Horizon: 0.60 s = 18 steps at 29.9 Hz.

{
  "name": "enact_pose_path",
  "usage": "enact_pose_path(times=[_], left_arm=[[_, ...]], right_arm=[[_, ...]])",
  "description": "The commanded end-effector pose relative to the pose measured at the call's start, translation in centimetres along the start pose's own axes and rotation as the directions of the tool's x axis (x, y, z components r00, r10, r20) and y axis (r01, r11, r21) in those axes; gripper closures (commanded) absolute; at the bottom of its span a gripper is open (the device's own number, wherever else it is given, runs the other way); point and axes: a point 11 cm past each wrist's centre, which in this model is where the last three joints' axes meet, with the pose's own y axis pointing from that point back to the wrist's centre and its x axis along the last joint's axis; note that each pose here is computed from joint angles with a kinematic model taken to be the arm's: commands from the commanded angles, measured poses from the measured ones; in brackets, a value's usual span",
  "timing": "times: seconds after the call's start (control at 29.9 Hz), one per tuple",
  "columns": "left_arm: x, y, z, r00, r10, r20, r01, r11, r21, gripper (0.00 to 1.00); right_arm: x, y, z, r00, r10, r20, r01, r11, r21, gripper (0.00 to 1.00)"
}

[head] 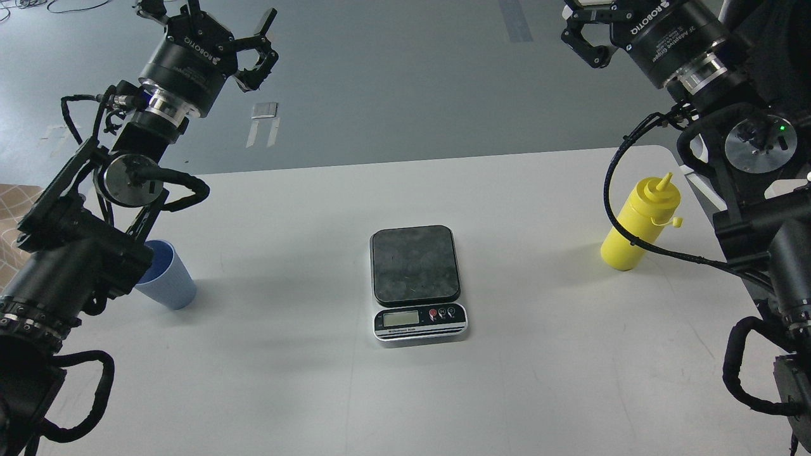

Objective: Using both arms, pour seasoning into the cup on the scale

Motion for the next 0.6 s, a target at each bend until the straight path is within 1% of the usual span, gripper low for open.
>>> enact_pose_path(times=[0.0, 0.57], left_arm=[[-0.01, -0.01, 0.01, 1.000, 0.000, 0.000, 0.000, 1.000, 0.000, 0.02], [-0.04, 0.00, -0.17, 1.000, -0.002, 0.003, 0.002, 1.000, 0.006, 0.02]], right_arm=[[0.03, 0.00, 0.04, 1.000, 0.001, 0.001, -0.001, 1.000, 0.000, 0.00], [-0.05, -0.05, 0.07, 1.000, -0.001, 0.004, 0.001, 1.000, 0.002, 0.00]])
